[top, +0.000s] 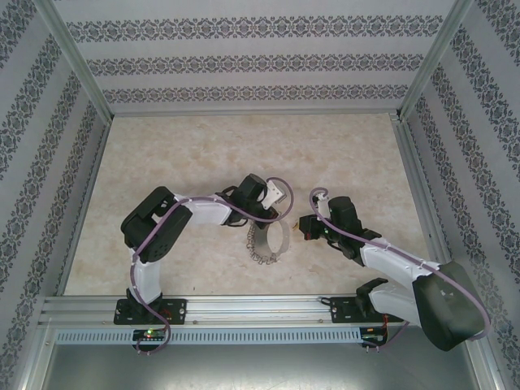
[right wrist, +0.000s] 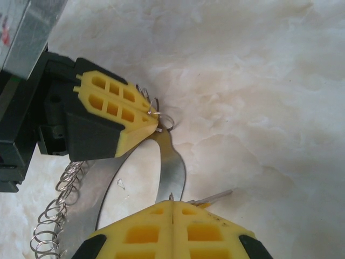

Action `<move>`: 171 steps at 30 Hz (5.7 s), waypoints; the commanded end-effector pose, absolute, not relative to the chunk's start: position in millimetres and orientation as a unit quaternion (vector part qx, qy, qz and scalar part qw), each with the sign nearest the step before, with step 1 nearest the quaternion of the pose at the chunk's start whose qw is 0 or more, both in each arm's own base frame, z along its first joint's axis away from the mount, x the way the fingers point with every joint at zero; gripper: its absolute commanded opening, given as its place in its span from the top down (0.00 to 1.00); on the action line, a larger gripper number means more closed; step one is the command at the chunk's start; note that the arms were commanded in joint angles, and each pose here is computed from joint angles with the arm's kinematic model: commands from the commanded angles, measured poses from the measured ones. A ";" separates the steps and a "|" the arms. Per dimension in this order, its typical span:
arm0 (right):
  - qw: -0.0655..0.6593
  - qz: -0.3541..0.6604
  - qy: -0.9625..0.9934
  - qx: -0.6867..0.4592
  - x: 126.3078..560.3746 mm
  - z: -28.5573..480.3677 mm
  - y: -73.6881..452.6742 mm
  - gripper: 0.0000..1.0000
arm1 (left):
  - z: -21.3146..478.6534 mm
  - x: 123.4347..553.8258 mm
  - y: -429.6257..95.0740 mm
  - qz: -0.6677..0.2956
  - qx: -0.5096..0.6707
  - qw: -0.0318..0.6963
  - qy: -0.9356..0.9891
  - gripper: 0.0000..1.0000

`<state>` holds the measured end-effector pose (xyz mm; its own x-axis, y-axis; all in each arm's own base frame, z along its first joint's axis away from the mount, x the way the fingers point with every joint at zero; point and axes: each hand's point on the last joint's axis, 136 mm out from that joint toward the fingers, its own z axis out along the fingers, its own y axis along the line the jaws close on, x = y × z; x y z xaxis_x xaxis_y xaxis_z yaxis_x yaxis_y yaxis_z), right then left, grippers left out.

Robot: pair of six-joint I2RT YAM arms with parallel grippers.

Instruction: Put the keys on the keyring

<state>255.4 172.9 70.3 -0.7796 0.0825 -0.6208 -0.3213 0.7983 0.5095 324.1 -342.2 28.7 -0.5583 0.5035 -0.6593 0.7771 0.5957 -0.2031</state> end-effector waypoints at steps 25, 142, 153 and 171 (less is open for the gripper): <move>0.349 0.451 0.801 -0.184 232.6 141.4 217.9 1.00 | 128.5 272.1 -321.8 -0.305 0.418 0.402 0.756 1.00; 0.342 0.350 0.858 -0.158 252.3 90.8 209.8 1.00 | 150.9 268.4 -332.0 -0.338 0.423 0.407 0.736 1.00; 0.374 0.375 0.832 -0.166 250.5 121.4 214.7 1.00 | 150.7 267.1 -333.0 -0.341 0.424 0.403 0.736 1.00; 0.366 0.339 0.861 -0.102 269.6 111.2 204.4 0.72 | 141.9 267.0 -324.1 -0.328 0.412 0.405 0.747 1.00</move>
<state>256.4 208.4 104.1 -0.7134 0.0194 -0.7004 -0.4809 0.7135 0.5096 267.6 -322.5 125.1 -0.3769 0.3890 -0.8406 0.8746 0.4484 -0.1846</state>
